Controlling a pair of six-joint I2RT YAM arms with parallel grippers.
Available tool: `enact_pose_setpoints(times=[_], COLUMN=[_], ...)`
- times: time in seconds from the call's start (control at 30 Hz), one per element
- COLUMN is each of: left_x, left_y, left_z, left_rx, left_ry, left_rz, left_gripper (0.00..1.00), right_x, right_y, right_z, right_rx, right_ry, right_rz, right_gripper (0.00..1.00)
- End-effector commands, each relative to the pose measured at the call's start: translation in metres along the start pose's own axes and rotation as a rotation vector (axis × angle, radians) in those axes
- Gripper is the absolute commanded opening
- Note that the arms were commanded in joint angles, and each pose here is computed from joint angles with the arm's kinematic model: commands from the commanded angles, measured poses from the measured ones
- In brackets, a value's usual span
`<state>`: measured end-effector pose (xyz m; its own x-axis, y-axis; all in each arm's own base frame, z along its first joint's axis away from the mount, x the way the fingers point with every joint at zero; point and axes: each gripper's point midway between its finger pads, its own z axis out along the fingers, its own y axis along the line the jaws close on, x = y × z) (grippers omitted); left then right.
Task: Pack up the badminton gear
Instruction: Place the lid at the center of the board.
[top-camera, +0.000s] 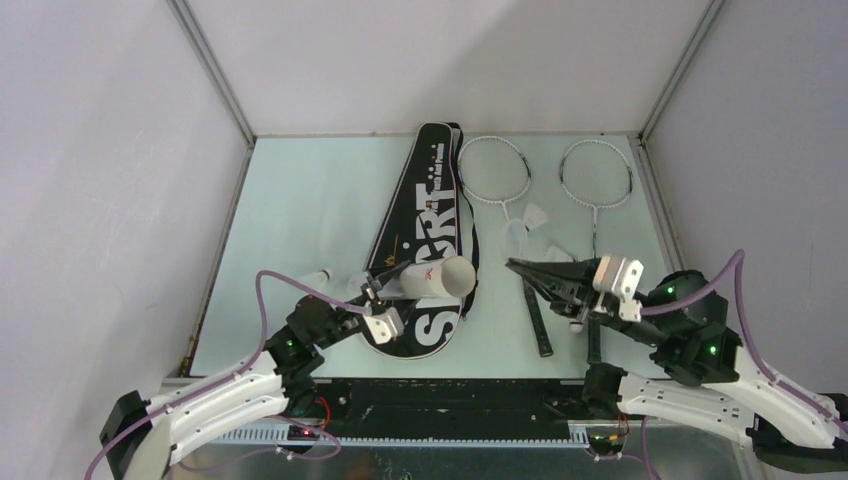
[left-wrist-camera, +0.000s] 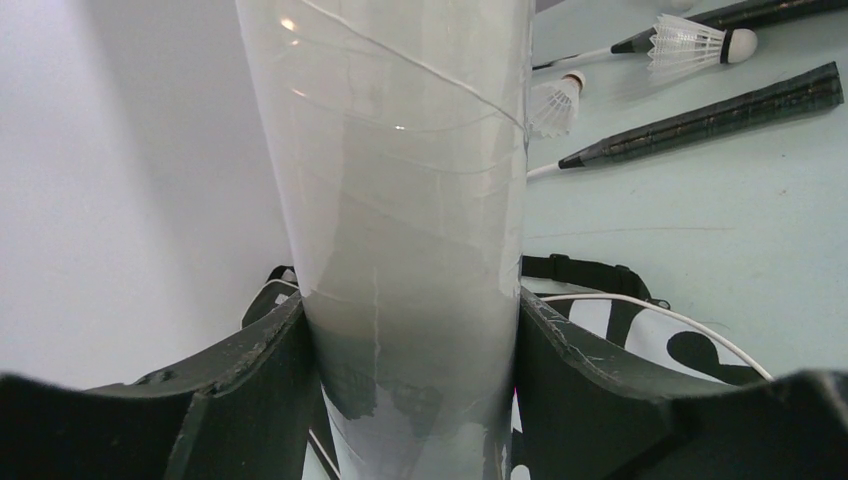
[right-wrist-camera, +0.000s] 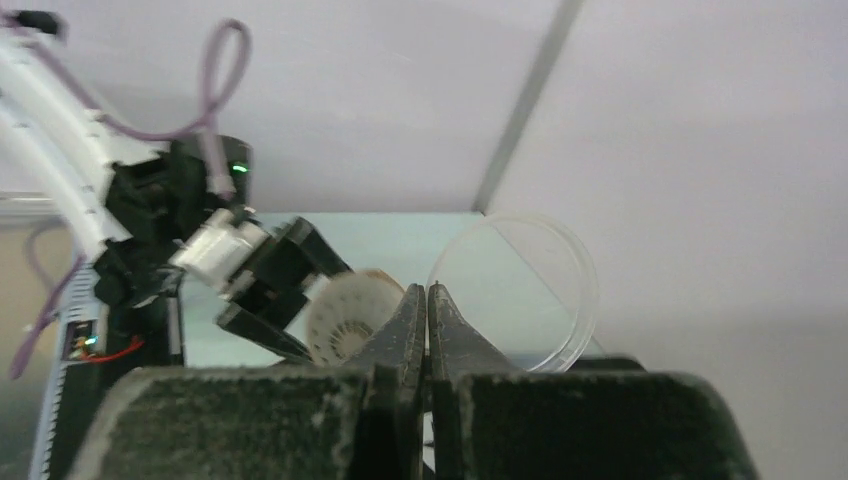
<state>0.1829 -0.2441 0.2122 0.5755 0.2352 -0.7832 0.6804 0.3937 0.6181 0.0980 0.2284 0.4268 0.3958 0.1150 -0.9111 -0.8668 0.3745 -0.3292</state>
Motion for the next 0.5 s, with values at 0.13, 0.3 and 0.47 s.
enact_pose_setpoints(times=[0.13, 0.3, 0.47], left_x=[-0.043, -0.046, -0.039], left_y=[0.055, 0.067, 0.06], left_z=[-0.02, -0.03, -0.032], left_rx=[-0.32, -0.397, -0.376], left_ry=[-0.22, -0.241, -0.218], left_rz=[-0.01, -0.094, -0.141], left_gripper=[0.52, 0.49, 0.49], right_x=[0.082, 0.187, 0.28], right_y=[-0.062, -0.071, -0.042], right_z=[-0.006, -0.02, -0.035], right_rx=[0.499, 0.636, 0.543], right_ry=[0.255, 0.519, 0.638], right_rz=[0.204, 0.391, 0.714], right_gripper=[0.0, 0.0, 0.0])
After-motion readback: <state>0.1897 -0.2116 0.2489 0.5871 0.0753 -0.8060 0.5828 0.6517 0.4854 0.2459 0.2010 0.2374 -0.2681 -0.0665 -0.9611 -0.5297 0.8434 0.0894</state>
